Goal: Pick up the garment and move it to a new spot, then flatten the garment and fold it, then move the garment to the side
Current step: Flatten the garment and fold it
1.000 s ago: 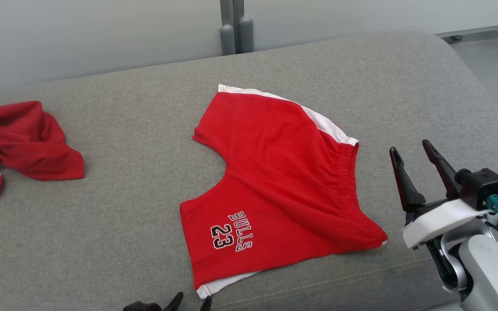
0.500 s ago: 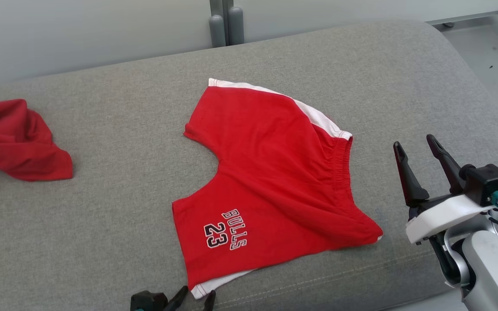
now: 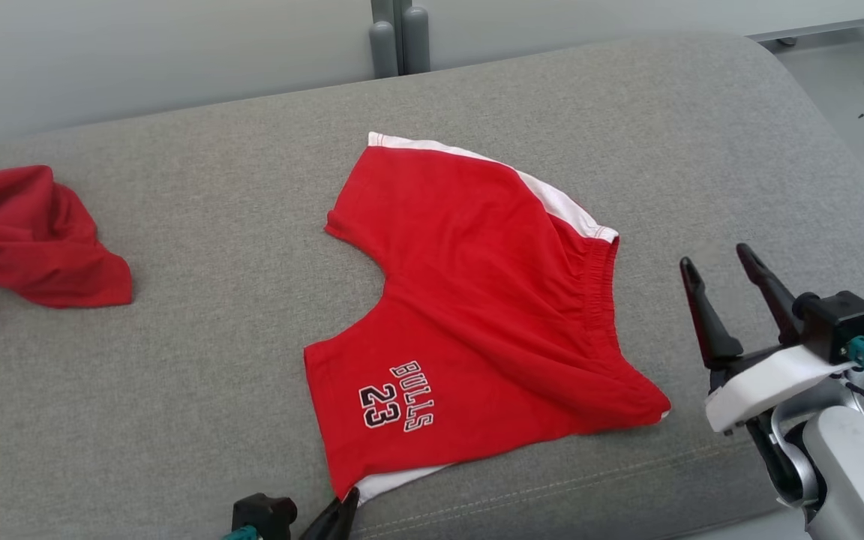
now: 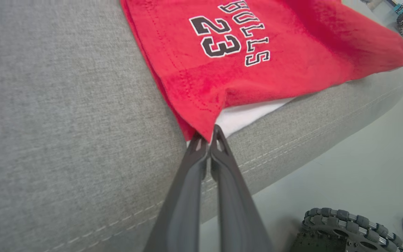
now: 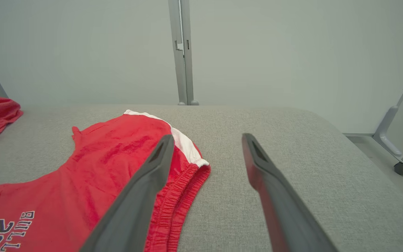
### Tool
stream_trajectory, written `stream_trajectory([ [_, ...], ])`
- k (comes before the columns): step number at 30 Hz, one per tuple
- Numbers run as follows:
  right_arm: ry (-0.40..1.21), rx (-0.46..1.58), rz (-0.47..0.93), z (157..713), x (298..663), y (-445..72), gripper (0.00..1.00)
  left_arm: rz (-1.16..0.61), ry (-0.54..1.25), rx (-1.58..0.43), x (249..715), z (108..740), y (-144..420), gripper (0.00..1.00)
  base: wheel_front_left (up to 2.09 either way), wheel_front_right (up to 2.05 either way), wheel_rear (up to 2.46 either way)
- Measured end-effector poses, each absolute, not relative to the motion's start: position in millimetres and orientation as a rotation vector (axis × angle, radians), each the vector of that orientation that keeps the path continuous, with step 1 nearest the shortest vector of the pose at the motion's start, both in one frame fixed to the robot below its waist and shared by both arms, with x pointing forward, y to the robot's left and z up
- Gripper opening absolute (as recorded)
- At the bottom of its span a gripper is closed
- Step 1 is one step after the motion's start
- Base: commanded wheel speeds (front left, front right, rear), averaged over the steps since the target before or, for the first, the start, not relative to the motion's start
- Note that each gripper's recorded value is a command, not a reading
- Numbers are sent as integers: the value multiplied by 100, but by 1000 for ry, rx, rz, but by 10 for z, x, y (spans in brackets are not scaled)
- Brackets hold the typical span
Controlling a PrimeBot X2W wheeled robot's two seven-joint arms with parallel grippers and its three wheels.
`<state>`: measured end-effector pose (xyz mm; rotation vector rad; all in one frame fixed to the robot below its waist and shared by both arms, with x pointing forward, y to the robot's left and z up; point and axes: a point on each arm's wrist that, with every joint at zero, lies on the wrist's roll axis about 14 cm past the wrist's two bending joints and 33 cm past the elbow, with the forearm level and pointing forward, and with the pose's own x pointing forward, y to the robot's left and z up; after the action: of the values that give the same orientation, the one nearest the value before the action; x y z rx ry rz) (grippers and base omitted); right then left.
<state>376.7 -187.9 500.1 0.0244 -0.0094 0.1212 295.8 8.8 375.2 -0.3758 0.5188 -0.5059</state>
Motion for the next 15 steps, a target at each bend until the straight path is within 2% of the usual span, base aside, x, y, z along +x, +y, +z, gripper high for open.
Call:
stream_trajectory([
  [8,137,-48,305,4592,3562,-1627,100,-386,398,-390,3245,3917,417,0,0,0,0],
  [11,235,-57,414,4346,3361,-1454,100,-337,349,-377,3394,4007,612,0,0,0,0],
  [15,347,-85,491,4079,3114,-1364,100,-343,338,-380,3412,4043,592,0,0,0,0],
])
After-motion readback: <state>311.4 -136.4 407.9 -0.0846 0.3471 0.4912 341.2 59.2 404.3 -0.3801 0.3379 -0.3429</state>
